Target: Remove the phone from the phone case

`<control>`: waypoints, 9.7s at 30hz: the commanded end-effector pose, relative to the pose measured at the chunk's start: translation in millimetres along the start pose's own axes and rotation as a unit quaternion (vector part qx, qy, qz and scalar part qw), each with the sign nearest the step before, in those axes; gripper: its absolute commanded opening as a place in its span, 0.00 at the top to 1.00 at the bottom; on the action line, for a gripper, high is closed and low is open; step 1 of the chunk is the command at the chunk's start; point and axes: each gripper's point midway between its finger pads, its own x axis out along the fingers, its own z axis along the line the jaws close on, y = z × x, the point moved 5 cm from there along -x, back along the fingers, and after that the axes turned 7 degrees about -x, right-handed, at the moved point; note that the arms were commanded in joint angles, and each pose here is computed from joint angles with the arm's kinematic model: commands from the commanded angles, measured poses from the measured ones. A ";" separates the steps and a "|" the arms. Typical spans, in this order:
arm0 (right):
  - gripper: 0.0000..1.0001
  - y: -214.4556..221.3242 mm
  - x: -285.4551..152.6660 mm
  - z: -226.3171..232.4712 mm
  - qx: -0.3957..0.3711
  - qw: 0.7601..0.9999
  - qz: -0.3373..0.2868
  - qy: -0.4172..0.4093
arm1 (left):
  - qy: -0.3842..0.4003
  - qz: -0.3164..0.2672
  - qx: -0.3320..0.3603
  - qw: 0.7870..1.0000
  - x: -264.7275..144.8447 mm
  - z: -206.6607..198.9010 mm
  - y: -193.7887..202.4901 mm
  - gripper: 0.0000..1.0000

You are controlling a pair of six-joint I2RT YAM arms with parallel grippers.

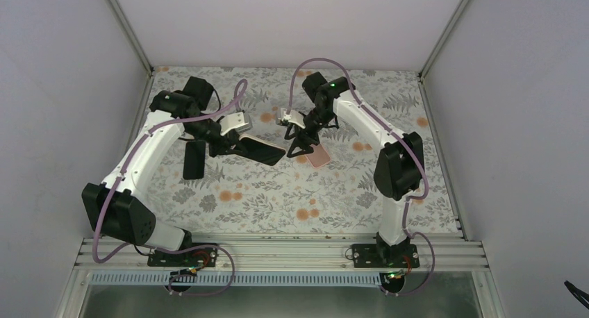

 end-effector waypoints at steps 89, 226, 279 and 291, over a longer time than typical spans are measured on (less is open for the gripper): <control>0.97 -62.6 -136.1 -124.6 0.308 0.831 -0.256 0.387 | -0.507 -0.192 0.142 0.828 13.5 46.3 -138.0 0.00; 0.97 25.8 -161.2 -109.1 0.354 0.827 -0.155 0.409 | -0.572 -0.243 0.054 0.781 -22.2 98.1 -132.8 0.98; 0.00 207.7 -103.4 66.0 0.370 0.828 0.240 0.346 | -0.336 0.035 0.063 0.939 54.4 27.3 19.2 0.00; 0.00 188.4 -189.5 0.1 0.385 0.742 0.022 0.549 | -0.560 -0.147 -0.156 0.800 -147.5 131.8 44.2 0.00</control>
